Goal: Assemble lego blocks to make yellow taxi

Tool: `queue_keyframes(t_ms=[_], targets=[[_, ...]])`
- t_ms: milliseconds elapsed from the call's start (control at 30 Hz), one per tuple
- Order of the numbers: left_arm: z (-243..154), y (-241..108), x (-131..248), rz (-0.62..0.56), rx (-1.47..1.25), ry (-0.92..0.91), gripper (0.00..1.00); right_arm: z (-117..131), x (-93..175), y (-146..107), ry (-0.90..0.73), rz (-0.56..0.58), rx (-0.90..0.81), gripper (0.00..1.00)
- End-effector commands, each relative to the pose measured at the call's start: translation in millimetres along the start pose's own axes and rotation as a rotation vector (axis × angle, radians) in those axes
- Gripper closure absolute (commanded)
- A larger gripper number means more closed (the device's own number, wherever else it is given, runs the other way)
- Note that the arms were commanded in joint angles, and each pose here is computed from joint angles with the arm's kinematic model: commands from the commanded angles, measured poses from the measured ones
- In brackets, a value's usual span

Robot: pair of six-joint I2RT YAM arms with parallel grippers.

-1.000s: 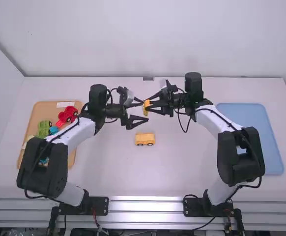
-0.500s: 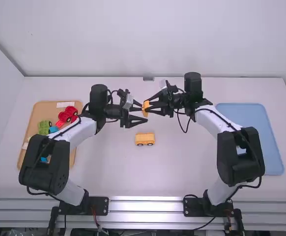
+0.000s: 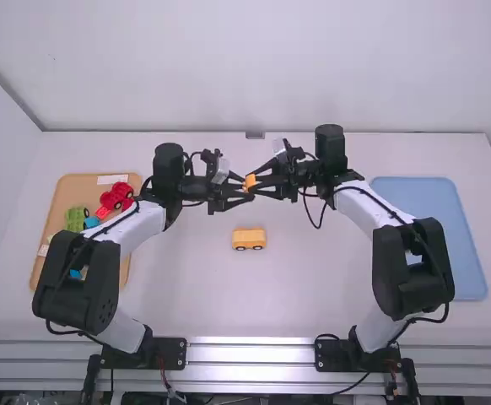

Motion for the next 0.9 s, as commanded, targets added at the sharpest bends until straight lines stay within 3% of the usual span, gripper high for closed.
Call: queue_keyframes(t_ms=[0, 67, 133, 200, 233, 300, 433, 500, 700, 833, 867], targets=[[-7.1, 7.4, -4.8, -0.016, -0.011, -0.056, 0.67, -3.2, 2.8, 14.3, -0.035, 0.002, 0.048, 0.86], [-8.2, 7.6, -6.0, -0.017, -0.011, -0.063, 0.78, -3.2, 2.6, 14.3, -0.035, 0.002, 0.048, 0.86], [-8.2, 7.6, -6.0, -0.017, -0.012, -0.062, 0.81, -3.4, 2.6, 14.3, -0.037, 0.003, 0.049, 0.84], [-6.7, 5.9, -5.3, -0.010, 0.002, -0.049, 0.81, -6.7, 3.0, 13.6, -0.067, 0.010, 0.048, 0.59], [-5.4, 5.0, -4.7, -0.005, 0.010, -0.037, 0.81, -7.5, 3.0, 13.4, -0.074, 0.011, 0.048, 0.56], [7.0, -1.8, -0.7, 0.037, 0.104, 0.074, 0.82, -14.7, 4.2, 12.1, -0.137, 0.025, 0.034, 0.36], [26.4, -24.0, 10.9, 0.186, 0.231, 0.276, 0.89, -43.1, 20.2, 7.4, -0.407, 0.055, -0.074, 0.10], [31.0, -32.0, 14.9, 0.281, 0.259, 0.345, 0.89, -52.2, 25.7, 4.9, -0.515, 0.069, -0.114, 0.03], [30.9, -48.3, 43.4, 0.788, 0.281, 0.556, 0.88, -64.4, 52.7, -2.4, -0.889, 0.177, -0.198, 0.01], [8.2, -59.9, 56.0, 1.037, 0.149, 0.418, 0.86, -52.9, 56.2, -0.9, -1.025, 0.287, -0.177, 0.01], [5.3, -61.7, 56.7, 1.051, 0.136, 0.394, 0.86, -51.9, 56.6, -0.7, -1.033, 0.294, -0.176, 0.01]])
Point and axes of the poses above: each hand's point on the last joint's axis, 136 mm out from that joint toward the fingers, its own x axis back along the fingers, its own z axis along the line the jaws close on, y = z × x, the point moved 6 cm from there along x, back along the fingers, and after that the axes turned 5 degrees about -x, right-handed, at the moved point
